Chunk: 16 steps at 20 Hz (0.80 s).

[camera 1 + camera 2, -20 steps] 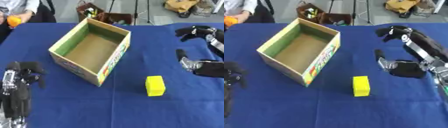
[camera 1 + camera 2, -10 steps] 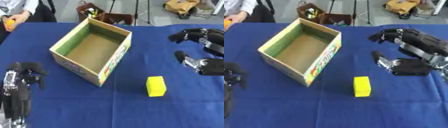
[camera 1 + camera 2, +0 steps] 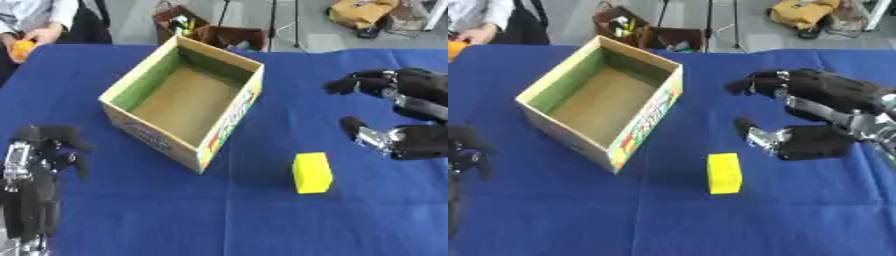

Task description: Pick up objects on the table and place them in the box.

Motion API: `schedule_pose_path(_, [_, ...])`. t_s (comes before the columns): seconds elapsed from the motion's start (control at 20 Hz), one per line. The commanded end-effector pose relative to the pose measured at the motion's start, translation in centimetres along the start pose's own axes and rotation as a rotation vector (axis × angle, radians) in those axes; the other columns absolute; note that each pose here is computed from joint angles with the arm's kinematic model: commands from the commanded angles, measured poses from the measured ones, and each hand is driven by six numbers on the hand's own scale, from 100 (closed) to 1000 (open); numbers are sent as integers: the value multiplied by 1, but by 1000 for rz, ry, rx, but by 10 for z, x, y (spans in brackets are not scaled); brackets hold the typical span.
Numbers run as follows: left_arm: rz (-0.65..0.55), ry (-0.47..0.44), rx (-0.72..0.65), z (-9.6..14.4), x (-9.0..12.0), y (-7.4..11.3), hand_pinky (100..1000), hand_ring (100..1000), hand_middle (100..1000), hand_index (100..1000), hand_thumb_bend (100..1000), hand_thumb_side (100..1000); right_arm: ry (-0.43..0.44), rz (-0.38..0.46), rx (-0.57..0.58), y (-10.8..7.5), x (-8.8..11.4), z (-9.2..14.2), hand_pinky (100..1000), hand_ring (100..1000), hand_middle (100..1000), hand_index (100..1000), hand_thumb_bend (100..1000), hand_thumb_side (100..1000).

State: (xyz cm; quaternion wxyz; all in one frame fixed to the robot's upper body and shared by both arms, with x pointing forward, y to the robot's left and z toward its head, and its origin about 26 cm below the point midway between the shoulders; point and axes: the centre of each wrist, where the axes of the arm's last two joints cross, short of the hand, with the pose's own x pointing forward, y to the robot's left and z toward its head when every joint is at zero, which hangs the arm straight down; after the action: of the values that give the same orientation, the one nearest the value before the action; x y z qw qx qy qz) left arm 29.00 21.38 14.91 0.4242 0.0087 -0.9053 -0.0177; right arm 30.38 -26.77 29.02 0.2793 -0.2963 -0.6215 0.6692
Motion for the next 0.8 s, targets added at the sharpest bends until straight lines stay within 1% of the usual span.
schedule_pose_path(0.05, [-8,-27,-16,-3,7,1,224,493,445,601,100,964,1,34,27,-11,3,4,885,869,869,1000,100,597])
schedule_pose_path(0.15, [-9,-26,-15,-3,7,1,224,493,445,601,100,965,-8,23,44,-10,4,4,891,872,873,1000,100,640])
schedule_pose_path(0.25, [-9,-25,-15,-3,7,1,224,493,444,601,100,965,-28,13,63,-9,4,3,898,882,886,1000,100,736])
schedule_pose_path(0.3, [-10,-24,-15,-3,7,1,224,493,444,601,100,965,-38,9,73,-9,5,2,898,882,886,1000,100,750])
schedule_pose_path(0.35, [-10,-24,-16,-3,7,1,223,493,444,600,100,964,-48,4,84,-8,5,2,901,884,889,1000,100,902])
schedule_pose_path(0.5, [-12,-23,-16,-4,7,1,223,493,444,600,100,962,-68,-15,121,-5,5,2,905,886,890,1000,100,1000])
schedule_pose_path(0.8, [-12,-23,-20,-4,7,0,223,494,444,600,100,961,-72,-46,224,9,9,-2,901,888,891,1000,100,1000])
